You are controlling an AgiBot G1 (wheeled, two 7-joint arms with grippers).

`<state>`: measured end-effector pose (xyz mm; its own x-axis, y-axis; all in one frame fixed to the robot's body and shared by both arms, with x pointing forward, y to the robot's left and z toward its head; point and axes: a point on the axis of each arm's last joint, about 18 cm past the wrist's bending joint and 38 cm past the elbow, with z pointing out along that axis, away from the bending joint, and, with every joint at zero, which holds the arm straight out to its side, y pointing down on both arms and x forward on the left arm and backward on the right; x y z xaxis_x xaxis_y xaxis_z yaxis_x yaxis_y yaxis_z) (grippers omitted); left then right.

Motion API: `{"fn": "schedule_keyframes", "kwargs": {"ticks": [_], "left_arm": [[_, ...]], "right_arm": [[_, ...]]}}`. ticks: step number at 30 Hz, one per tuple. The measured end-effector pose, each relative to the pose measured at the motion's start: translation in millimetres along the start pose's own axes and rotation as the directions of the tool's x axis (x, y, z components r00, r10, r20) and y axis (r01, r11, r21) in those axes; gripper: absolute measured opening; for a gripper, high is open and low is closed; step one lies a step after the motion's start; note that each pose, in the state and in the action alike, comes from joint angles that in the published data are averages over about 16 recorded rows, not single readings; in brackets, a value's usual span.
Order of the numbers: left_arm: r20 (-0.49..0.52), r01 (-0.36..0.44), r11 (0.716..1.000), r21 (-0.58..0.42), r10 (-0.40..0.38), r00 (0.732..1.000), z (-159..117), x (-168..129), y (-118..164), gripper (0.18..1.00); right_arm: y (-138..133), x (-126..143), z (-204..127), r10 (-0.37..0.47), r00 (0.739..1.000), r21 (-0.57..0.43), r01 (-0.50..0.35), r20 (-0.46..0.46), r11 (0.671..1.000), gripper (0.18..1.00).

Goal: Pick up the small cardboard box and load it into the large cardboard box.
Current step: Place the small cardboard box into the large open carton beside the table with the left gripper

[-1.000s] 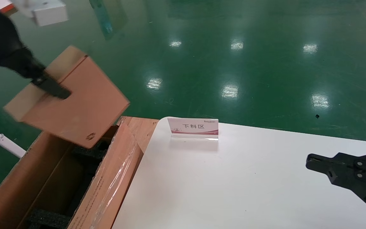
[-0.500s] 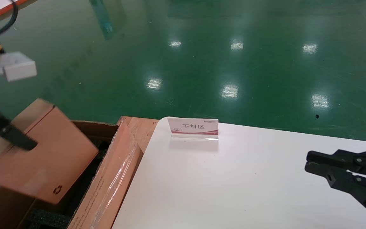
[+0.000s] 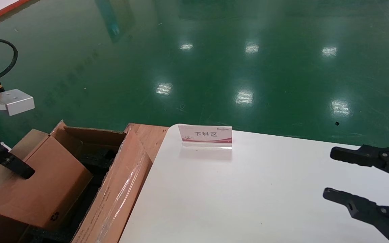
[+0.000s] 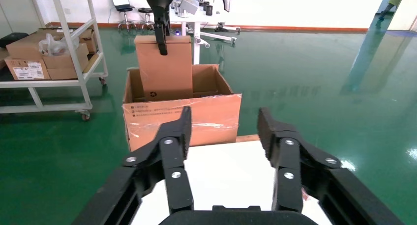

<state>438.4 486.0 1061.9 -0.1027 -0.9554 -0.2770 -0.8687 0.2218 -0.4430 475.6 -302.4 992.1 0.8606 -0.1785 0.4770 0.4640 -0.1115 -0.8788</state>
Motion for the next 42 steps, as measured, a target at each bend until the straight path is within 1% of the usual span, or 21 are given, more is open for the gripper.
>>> {"fn": "schedule_keyframes", "kwargs": {"ticks": [4, 7, 10, 14, 20, 26, 32, 42], "left_arm": [[0.009, 0.014, 1.0, 0.004, -0.014, 1.0, 10, -6, 2, 0.421], [0.014, 0.021, 1.0, 0.007, -0.021, 1.0, 16, -8, 3, 0.421], [0.019, 0.028, 1.0, 0.007, -0.029, 0.999, 22, -10, 4, 0.421], [0.024, 0.041, 0.999, 0.001, -0.041, 0.999, 30, -11, 6, 0.42], [0.035, 0.065, 0.998, -0.015, -0.065, 0.997, 41, -13, 12, 0.42], [0.055, 0.087, 0.996, -0.027, -0.086, 0.995, 49, -15, 18, 0.42], [0.083, 0.099, 0.995, -0.031, -0.096, 0.992, 56, -18, 21, 0.42], [0.134, 0.1, 0.995, -0.029, -0.095, 0.986, 61, -24, 20, 0.42]], "right_arm": [[0, 0, 0, 0.0, 1.0, 0.0, 0.0, 0.0, 1.0, 0.53], [0, 0, 0, 0.0, 1.0, 0.0, 0.0, 0.0, 1.0, 0.611], [0, 0, 0, 0.0, 1.0, 0.0, 0.0, 0.0, 1.0, 0.666], [0, 0, 0, 0.0, 1.0, 0.0, 0.0, 0.0, 1.0, 0.766], [0, 0, 0, 0.0, 1.0, 0.0, 0.0, 0.0, 1.0, 0.877], [0, 0, 0, 0.0, 1.0, 0.0, 0.0, 0.0, 1.0, 0.949], [0, 0, 0, 0.0, 1.0, 0.0, 0.0, 0.0, 1.0, 0.986], [0, 0, 0, 0.0, 1.0, 0.0, 0.0, 0.0, 1.0, 1.0]]}}
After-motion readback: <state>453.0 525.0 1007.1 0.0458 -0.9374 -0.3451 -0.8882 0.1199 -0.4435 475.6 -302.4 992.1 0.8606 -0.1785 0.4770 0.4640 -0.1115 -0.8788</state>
